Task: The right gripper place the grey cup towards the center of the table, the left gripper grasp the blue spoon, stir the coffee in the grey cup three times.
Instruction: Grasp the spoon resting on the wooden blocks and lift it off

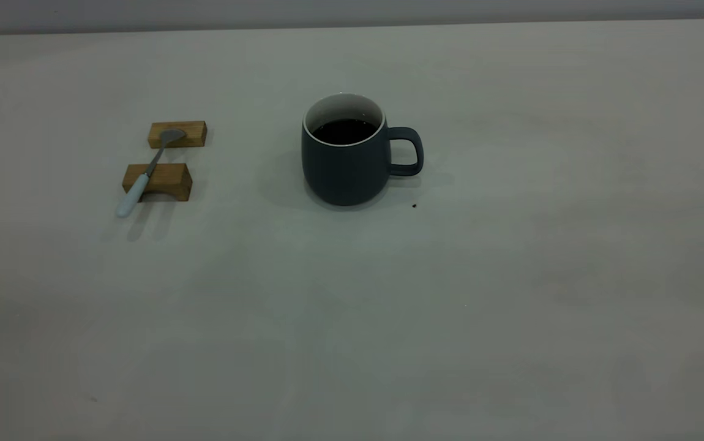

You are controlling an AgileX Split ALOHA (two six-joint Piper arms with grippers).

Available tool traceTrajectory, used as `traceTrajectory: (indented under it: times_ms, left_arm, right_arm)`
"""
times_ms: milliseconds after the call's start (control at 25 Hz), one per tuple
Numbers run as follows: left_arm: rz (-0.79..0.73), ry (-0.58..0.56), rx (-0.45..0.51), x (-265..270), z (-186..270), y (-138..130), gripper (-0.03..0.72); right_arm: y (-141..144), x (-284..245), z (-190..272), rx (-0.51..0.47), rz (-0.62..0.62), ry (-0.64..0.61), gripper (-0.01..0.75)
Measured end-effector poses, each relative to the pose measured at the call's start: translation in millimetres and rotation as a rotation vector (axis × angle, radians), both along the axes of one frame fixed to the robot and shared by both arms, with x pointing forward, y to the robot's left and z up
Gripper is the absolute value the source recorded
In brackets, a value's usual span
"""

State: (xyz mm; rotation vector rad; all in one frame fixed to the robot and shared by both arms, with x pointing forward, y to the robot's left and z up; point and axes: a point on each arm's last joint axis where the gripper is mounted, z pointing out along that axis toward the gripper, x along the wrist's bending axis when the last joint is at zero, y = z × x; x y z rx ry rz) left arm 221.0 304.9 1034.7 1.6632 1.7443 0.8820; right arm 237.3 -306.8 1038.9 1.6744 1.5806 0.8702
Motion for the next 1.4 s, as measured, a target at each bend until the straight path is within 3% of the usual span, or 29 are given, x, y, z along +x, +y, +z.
traceTrajectory:
  times_ms: [240,480,640,920,1240,1400]
  left_arm:
    - [-0.002,0.022,-0.001,10,4,0,0.27]
    - [-0.004,0.264,-0.01,53,5,2,0.44]
    - [-0.001,0.369,-0.018,92,11,3,0.52]
    - [0.047,0.528,-0.077,174,10,5,0.531]
    - [0.056,0.635,-0.175,247,-47,1,0.532]
    - [0.016,0.718,-0.172,269,-84,-10,0.537]
  right_arm:
    - [0,0,0,0.0,0.0,0.0,0.529]
    - [0,0,0,0.0,0.0,0.0,0.529]
    - [0,0,0,0.0,0.0,0.0,0.529]
    - [0,0,0,0.0,0.0,0.0,0.529]
    - [0,0,0,0.0,0.0,0.0,0.529]
    - [0,0,0,0.0,0.0,0.0,0.529]
